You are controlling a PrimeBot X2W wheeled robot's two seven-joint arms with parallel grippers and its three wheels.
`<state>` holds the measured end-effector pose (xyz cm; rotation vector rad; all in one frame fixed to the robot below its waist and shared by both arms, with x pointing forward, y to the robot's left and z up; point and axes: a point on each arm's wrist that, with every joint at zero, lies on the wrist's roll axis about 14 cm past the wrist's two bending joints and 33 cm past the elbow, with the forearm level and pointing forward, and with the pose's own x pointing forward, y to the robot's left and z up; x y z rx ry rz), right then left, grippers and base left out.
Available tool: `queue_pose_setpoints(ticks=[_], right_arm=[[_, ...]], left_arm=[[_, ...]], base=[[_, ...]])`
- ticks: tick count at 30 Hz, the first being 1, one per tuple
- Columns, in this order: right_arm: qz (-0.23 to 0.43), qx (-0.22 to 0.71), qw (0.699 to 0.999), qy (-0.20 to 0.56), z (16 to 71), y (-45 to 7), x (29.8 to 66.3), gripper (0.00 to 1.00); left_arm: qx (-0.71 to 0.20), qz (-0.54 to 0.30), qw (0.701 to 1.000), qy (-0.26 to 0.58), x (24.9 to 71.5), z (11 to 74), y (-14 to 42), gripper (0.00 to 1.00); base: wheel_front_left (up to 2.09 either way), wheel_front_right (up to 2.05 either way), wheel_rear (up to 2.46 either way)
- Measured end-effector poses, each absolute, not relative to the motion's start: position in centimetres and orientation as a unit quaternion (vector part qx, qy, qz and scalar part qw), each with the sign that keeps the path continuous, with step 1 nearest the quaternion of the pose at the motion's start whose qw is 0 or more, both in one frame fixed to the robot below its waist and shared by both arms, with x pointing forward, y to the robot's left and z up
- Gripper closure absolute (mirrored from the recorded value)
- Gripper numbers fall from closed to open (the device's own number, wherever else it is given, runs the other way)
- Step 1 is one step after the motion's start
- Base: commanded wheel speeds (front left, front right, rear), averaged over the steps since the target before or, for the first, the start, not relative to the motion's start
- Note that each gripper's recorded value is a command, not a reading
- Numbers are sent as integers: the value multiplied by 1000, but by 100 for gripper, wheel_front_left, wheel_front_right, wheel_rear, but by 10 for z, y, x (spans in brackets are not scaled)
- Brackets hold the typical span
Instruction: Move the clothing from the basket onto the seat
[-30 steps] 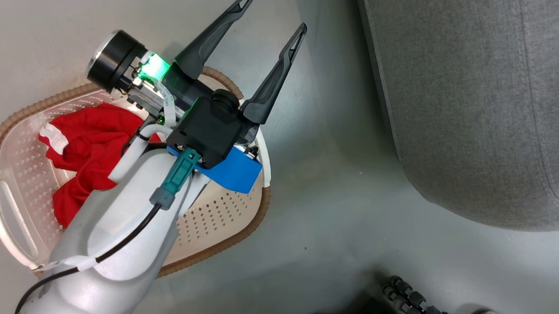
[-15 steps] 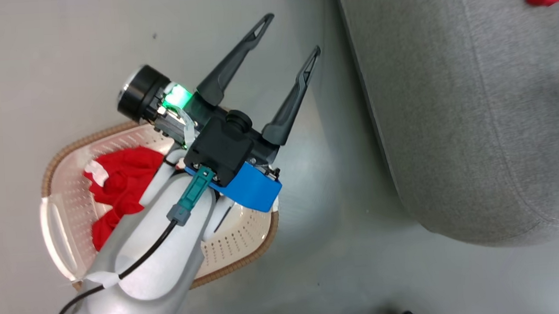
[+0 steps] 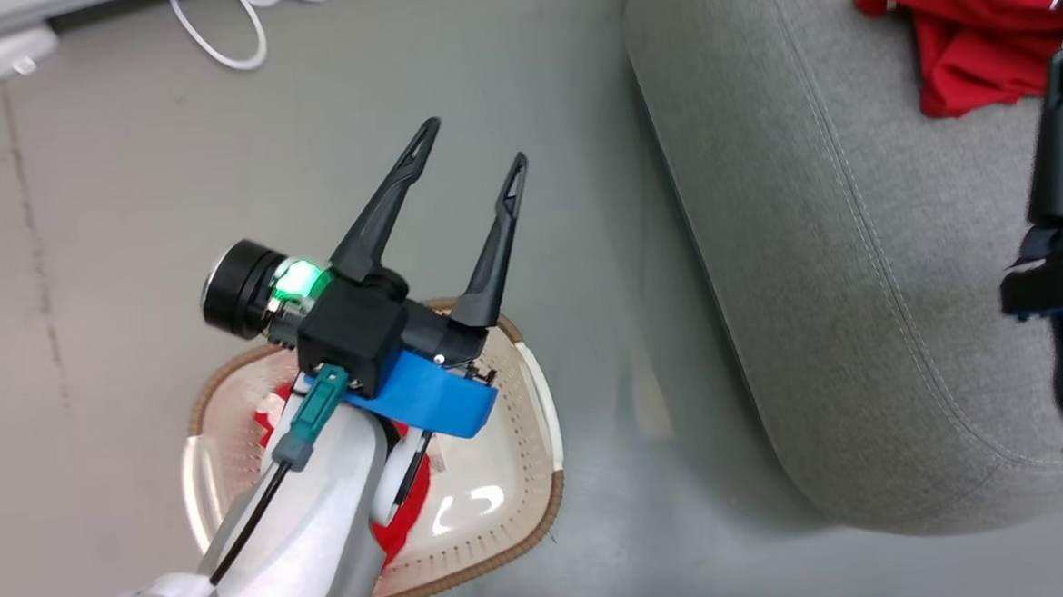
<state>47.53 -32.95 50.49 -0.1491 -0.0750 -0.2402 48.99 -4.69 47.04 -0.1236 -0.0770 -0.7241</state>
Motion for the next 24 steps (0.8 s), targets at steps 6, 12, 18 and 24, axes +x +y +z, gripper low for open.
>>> queue_pose_setpoints(ticks=[6, 12, 18, 24], right_arm=[[-59, -41, 995, -73, 523, -274, 473, 0], [-4, -12, 996, -83, 528, -225, 464, 0], [35, 4, 996, -88, 532, -191, 452, 0], [54, 15, 994, -95, 539, -173, 440, 0]], left_arm=[[-52, -286, 956, -50, 487, 491, -5, 0], [-45, -205, 976, -54, 478, 503, 48, 0], [-37, -139, 988, -60, 463, 514, 95, 0], [-30, -94, 993, -63, 444, 519, 129, 0]], base=[[0, 0, 0], [0, 0, 0], [0, 0, 0], [0, 0, 0]])
